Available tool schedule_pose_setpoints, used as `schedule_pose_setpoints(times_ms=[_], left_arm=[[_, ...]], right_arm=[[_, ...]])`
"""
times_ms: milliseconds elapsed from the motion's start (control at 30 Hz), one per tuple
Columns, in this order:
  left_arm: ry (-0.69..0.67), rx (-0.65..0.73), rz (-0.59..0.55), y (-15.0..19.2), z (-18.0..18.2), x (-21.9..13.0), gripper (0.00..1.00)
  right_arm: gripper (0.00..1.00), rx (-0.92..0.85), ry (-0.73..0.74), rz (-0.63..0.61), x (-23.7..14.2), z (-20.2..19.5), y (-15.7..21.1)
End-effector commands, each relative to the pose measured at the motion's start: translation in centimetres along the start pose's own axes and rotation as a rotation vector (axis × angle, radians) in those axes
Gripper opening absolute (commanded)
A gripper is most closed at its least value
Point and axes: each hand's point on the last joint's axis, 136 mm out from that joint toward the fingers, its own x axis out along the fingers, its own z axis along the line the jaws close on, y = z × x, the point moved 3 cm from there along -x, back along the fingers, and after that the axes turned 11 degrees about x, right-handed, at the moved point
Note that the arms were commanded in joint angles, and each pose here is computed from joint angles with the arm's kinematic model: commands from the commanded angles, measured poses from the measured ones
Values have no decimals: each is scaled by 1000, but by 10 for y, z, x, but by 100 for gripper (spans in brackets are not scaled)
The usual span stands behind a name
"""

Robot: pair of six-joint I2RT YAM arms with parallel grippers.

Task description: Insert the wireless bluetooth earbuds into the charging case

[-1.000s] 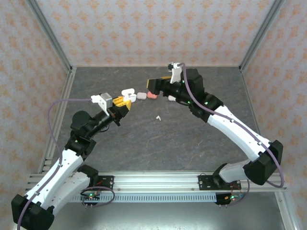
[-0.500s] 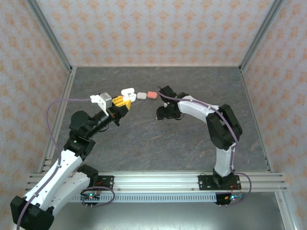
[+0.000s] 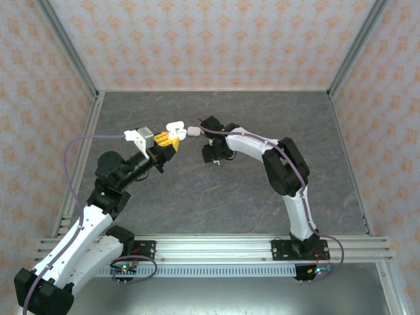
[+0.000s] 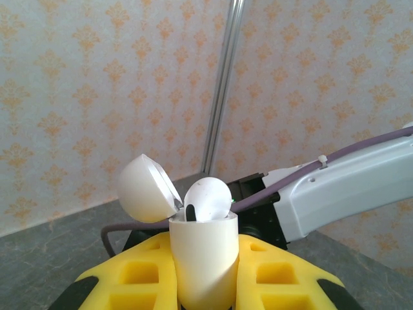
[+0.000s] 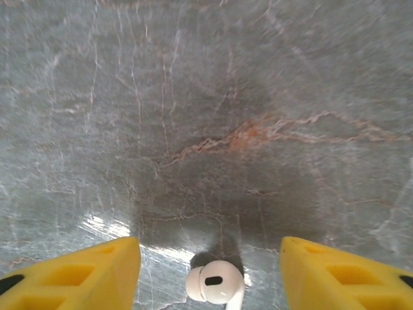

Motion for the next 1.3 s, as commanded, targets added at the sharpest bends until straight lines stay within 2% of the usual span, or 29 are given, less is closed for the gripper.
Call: schedule_pose_setpoints(times_ms=[0,333,600,767,967,1100,1267], left_arm=[[10,50,-48,-20,-5,-4,1],[3,50,-42,-19,-5,-5,1],[-3,50,-40,-19,-4,-5,1],[-2,49,-37,-19,-4,-4,1],[2,30,-50,-18,-3,-2,1],[11,23,-58,-18,-3,1,1],[27,14,-83,-22,-4,3,1]], right_arm=[[54,-25,71,32,5,-10,6],[43,-26,53,88,12,-10,21],[28,-17,44,106,11,-12,31],[27,-14,5,55,-2,-7,23],[27,-9,-48,-99,-45,0,0],[27,8,-130,-250,-95,6,-16],[28,30,-308,-476,-176,19,-32]])
